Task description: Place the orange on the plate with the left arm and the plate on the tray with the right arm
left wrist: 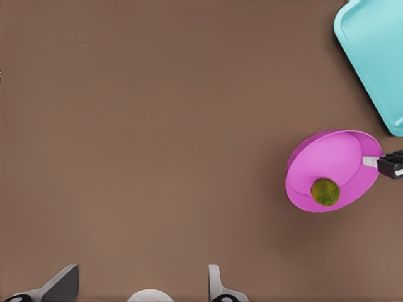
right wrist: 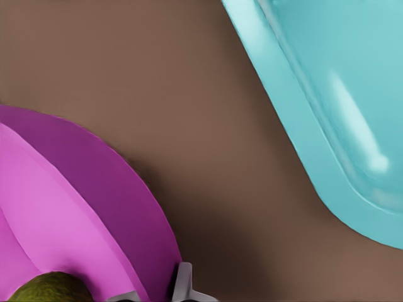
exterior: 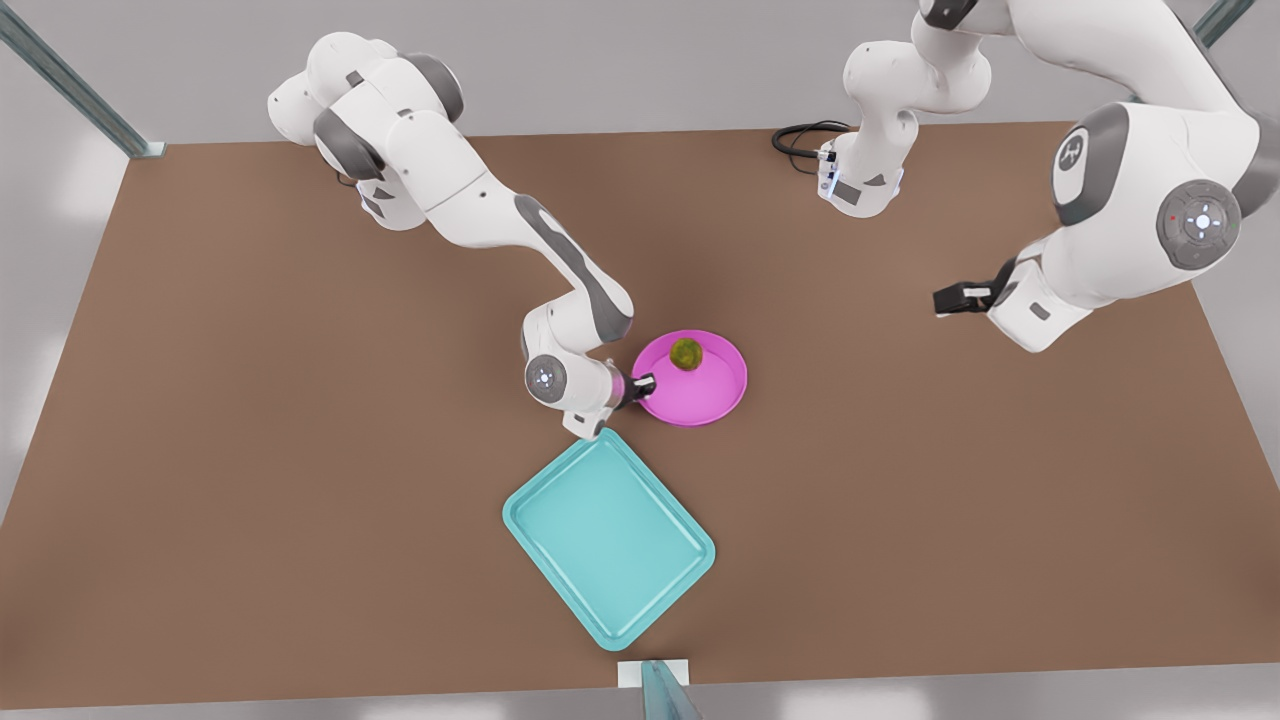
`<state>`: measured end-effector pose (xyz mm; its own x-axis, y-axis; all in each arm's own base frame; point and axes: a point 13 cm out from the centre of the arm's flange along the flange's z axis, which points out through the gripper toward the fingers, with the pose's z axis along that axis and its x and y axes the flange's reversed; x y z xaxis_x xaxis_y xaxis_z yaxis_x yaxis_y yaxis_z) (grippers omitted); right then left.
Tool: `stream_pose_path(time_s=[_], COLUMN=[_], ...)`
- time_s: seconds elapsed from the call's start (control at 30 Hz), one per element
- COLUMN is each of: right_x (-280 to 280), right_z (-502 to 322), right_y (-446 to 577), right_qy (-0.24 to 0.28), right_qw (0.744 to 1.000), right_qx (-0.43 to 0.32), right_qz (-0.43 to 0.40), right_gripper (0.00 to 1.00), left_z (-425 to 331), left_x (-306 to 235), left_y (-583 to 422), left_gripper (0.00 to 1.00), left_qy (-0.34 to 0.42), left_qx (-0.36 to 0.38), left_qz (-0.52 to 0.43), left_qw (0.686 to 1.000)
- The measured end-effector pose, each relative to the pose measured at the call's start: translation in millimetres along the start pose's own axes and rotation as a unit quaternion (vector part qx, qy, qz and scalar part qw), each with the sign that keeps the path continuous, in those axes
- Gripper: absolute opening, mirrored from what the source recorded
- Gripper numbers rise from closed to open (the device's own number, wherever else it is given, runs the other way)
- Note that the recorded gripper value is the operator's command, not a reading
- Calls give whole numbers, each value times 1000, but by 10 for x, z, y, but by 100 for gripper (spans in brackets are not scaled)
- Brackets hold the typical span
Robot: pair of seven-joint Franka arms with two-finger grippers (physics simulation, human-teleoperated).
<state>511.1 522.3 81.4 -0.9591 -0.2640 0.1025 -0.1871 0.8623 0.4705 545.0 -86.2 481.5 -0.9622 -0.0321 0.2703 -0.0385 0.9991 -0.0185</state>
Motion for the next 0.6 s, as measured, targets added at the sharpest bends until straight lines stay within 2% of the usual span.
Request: stream_pose_path(time_s=[0.33, 0.6], right_x=[-345, -983], right_z=[-559, -1311], right_y=[89, -412], right_qy=[-12, -66], right_qw=[1000, 992], right_qx=[-28, -74], right_qz=[4, 76], right_gripper=[21, 21], left_z=[4, 7], left_x=[17, 31], left_y=[-79, -88], left_gripper=[100, 100], left_qy=[2, 4], left_qx=[4, 3], left_qz=[7, 9], left_qw=[1000, 1000])
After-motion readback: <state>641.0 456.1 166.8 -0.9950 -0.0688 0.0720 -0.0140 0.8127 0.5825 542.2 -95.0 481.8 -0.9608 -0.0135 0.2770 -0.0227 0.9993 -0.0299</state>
